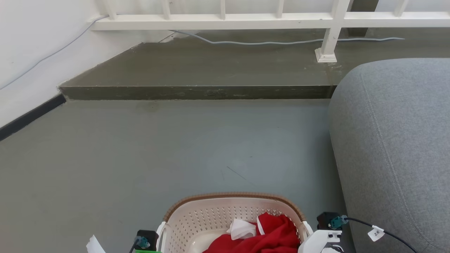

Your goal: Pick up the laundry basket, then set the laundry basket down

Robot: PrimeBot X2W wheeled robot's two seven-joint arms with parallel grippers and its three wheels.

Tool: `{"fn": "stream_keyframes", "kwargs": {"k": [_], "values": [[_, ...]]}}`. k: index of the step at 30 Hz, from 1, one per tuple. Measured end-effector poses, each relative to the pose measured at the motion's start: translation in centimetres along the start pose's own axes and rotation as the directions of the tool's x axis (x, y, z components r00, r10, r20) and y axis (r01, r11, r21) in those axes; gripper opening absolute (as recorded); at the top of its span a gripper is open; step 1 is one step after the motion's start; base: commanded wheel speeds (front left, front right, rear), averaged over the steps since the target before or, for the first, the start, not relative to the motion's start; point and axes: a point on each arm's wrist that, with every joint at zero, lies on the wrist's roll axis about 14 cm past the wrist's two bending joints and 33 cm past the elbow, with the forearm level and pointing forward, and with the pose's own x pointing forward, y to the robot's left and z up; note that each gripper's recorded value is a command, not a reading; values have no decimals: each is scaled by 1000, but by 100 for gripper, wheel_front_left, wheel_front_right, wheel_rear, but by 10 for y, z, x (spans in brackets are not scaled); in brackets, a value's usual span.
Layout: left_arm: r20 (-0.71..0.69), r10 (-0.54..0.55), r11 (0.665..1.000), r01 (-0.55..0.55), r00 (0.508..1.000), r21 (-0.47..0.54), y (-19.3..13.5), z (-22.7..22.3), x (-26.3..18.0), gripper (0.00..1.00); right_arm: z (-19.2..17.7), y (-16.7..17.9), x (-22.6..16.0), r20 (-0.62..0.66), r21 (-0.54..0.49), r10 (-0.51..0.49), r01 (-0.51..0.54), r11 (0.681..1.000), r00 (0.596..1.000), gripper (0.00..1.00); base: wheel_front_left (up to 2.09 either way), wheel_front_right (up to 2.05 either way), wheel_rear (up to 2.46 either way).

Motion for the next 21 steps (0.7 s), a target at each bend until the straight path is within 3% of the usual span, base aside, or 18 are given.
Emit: {"fn": "stream_keyframes", "kwargs": {"k": [21], "values": [[-34, 8, 1000, -8, 999, -2, 2, -6, 7, 0, -1, -2, 8, -30, 13, -7, 7, 1000, 1000, 0, 0, 0, 0]]}}
